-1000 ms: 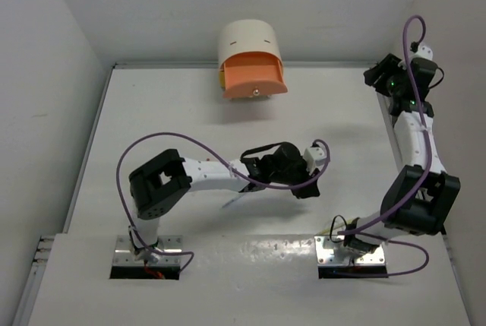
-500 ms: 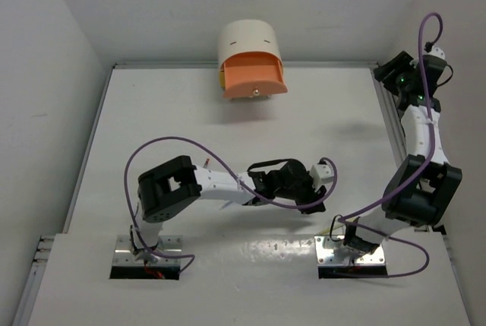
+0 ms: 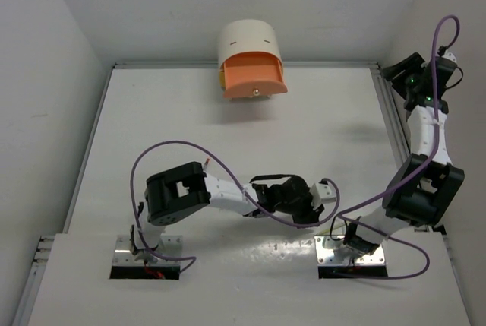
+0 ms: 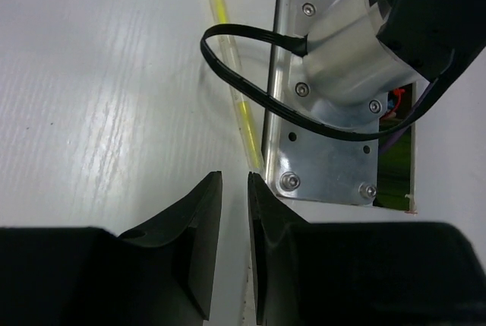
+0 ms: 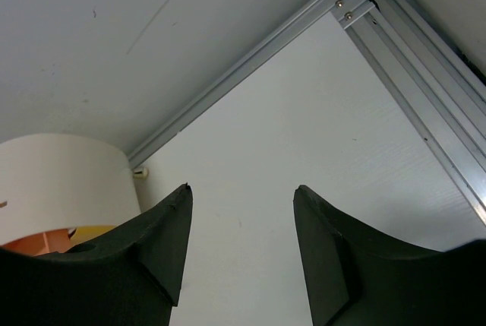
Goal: Sort the stationery into containers
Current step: Grab a piece of stationery with the left arm
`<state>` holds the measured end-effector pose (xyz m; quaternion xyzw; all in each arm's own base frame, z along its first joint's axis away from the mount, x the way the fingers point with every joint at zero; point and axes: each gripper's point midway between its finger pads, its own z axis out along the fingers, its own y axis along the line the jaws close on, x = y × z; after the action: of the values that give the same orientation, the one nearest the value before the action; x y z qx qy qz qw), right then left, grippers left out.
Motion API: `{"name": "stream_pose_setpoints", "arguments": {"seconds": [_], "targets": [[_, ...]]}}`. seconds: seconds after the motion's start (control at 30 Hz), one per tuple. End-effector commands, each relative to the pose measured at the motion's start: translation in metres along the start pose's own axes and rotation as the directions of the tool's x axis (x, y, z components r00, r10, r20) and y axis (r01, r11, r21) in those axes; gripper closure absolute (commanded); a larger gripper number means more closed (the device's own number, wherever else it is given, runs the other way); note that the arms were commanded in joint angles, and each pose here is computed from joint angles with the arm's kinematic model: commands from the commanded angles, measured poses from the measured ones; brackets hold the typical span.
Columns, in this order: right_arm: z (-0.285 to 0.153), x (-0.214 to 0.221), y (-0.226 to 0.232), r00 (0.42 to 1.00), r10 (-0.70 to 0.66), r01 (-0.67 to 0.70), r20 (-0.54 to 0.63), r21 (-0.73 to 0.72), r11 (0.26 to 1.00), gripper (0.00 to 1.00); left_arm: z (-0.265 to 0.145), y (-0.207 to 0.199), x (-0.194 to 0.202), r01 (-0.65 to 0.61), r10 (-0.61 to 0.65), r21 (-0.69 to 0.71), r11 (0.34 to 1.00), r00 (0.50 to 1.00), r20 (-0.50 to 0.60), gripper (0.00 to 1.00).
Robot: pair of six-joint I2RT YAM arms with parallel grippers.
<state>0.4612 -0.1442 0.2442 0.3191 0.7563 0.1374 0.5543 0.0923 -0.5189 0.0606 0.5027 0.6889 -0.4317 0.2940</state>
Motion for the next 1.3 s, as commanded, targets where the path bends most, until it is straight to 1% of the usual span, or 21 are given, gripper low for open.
{"name": "stream_pose_setpoints", "arguments": {"seconds": [0.0,0.17,0.43,0.87,1.07,1.17,1.23,1.27], "targets": [[-0.004,-0.014,0.011,0.999,0.016,-0.014,0.04,-0.046,0.999,0.44,0.008,-0.015,-0.022,-0.078,0.076,0.028,0.997,0.996,0.056,0.73],[0.0,-0.019,0.013,0.998,0.037,-0.035,0.044,-0.05,0.998,0.44,0.019,-0.016,-0.012,-0.103,0.102,0.036,0.994,0.994,0.036,0.74],[0.002,-0.026,0.018,0.998,0.041,-0.038,0.05,-0.068,0.997,0.44,0.037,-0.033,-0.017,-0.141,0.139,0.05,0.989,0.989,0.043,0.74],[-0.002,-0.022,0.014,0.998,0.055,-0.052,0.028,-0.082,0.995,0.44,0.057,-0.028,-0.012,-0.111,0.109,0.043,0.993,0.994,0.027,0.75],[-0.001,-0.013,0.01,0.999,0.052,-0.051,0.004,-0.085,0.995,0.44,0.066,-0.027,-0.004,-0.095,0.094,0.051,0.994,0.995,0.015,0.76],[-0.002,-0.014,0.01,0.999,0.047,-0.046,0.005,-0.089,0.995,0.44,0.068,-0.019,0.006,-0.078,0.078,0.027,0.997,0.997,-0.013,0.76],[-0.001,-0.019,0.014,0.999,0.038,-0.036,0.024,-0.106,0.994,0.44,0.068,-0.011,0.01,-0.06,0.06,-0.012,0.998,0.998,-0.028,0.77],[-0.001,-0.02,0.015,0.999,0.038,-0.035,0.025,-0.109,0.993,0.44,0.068,-0.007,0.019,-0.05,0.048,-0.023,0.998,0.997,-0.053,0.78]]}}
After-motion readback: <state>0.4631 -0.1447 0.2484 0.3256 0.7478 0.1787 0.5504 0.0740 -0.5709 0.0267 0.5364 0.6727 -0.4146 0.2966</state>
